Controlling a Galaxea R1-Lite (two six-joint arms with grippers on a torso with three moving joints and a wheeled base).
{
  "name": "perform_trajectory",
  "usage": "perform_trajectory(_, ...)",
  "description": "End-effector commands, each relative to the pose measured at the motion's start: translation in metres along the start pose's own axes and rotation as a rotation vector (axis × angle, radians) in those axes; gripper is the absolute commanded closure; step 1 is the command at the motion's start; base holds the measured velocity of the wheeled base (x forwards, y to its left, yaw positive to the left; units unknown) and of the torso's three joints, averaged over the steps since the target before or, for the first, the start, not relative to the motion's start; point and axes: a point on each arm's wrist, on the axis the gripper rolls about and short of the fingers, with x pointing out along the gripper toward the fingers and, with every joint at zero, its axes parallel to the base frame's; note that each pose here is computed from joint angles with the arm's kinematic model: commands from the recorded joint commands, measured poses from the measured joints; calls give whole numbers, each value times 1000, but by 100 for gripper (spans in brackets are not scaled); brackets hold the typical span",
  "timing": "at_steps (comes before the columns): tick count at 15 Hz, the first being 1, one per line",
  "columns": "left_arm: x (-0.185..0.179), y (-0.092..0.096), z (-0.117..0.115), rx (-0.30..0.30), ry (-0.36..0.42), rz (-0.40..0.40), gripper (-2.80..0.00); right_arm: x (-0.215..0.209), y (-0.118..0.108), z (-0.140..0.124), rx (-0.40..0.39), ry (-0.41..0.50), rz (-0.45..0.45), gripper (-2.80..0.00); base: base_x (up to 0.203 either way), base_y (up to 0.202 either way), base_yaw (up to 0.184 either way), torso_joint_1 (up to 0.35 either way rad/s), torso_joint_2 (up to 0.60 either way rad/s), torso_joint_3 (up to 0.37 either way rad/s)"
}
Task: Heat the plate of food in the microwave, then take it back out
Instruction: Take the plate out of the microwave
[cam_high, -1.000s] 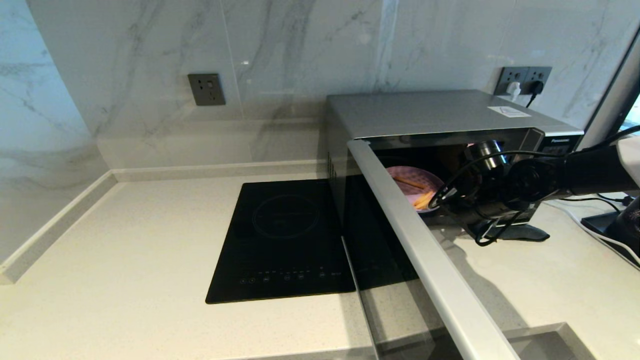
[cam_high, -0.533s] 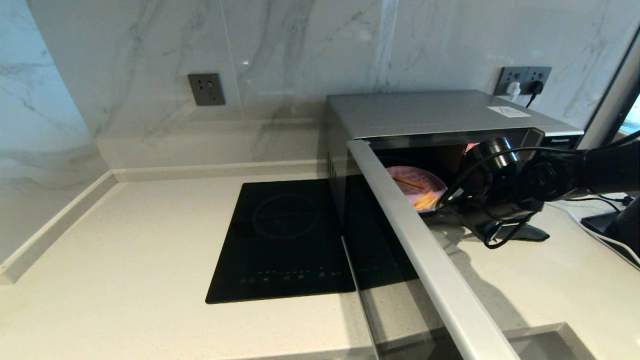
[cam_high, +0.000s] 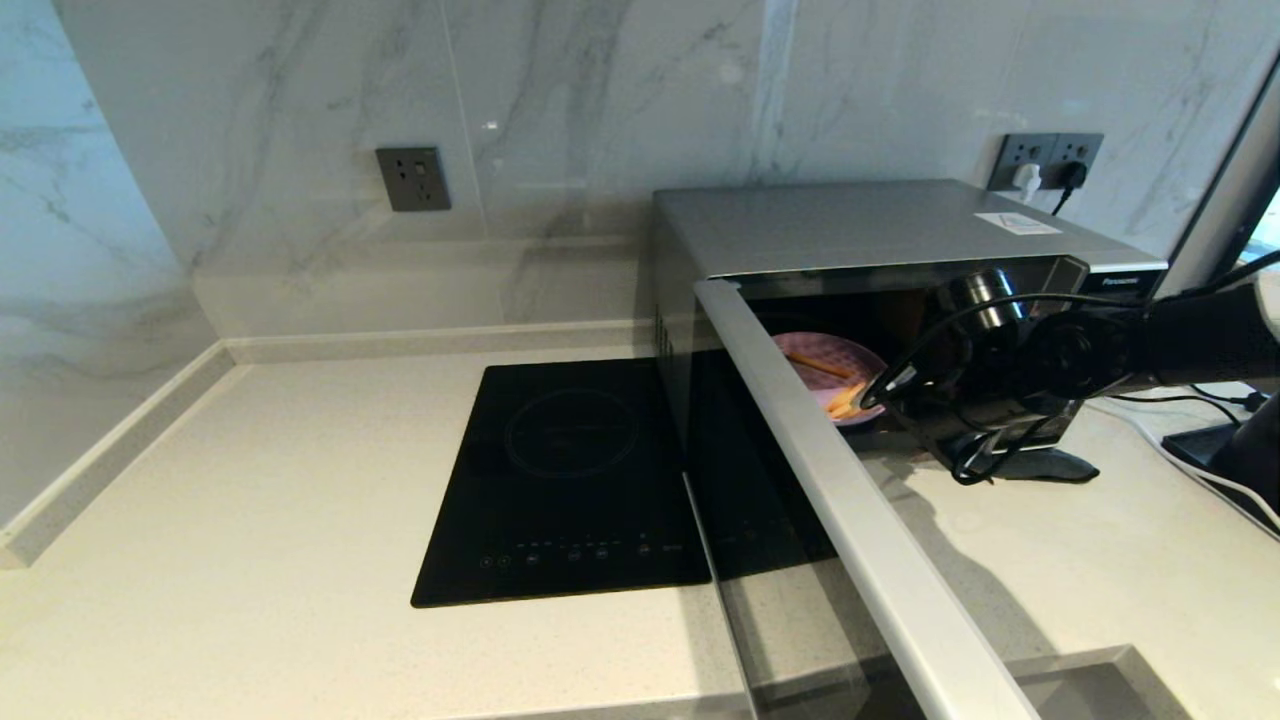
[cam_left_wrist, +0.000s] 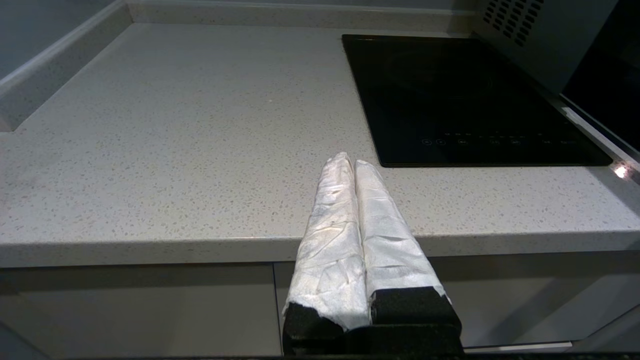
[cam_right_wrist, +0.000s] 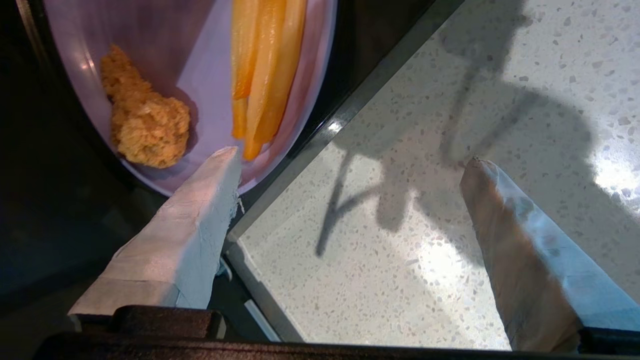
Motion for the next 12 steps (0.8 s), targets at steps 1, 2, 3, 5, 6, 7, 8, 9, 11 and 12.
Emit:
perform_trajectory(1,0,0,0,-1,1,0,0,13,-2,-2,4,12,-18,-280,0,0,0,0,0,0)
perform_trajectory(2,0,0,0,-1,1,0,0,16,-2,-1,5,11,-21,-280,0,0,0,0,0,0)
perform_trajectory(3,0,0,0,-1,1,0,0,17,-2,-1,5,12,-24,-280,0,0,0,0,0,0)
perform_trajectory(5,0,0,0,-1,1,0,0,17,-2,-1,5,13,-28,-280,0,0,0,0,0,0)
perform_trajectory(6,0,0,0,-1,1,0,0,18,-3,-2,5,13,-31,-280,0,0,0,0,0,0)
perform_trajectory(7,0,0,0,-1,1,0,0,18,-3,-2,5,14,-35,-280,0,0,0,0,0,0)
perform_trajectory(8,0,0,0,-1,1,0,0,18,-4,-3,5,16,-41,-280,0,0,0,0,0,0)
perform_trajectory(9,0,0,0,-1,1,0,0,19,-5,-3,5,19,-45,-280,0,0,0,0,0,0)
perform_trajectory(11,0,0,0,-1,1,0,0,18,-7,-4,6,23,-55,-280,0,0,0,0,0,0)
perform_trajectory(12,0,0,0,-1,1,0,0,18,-8,-5,6,27,-63,-280,0,0,0,0,0,0)
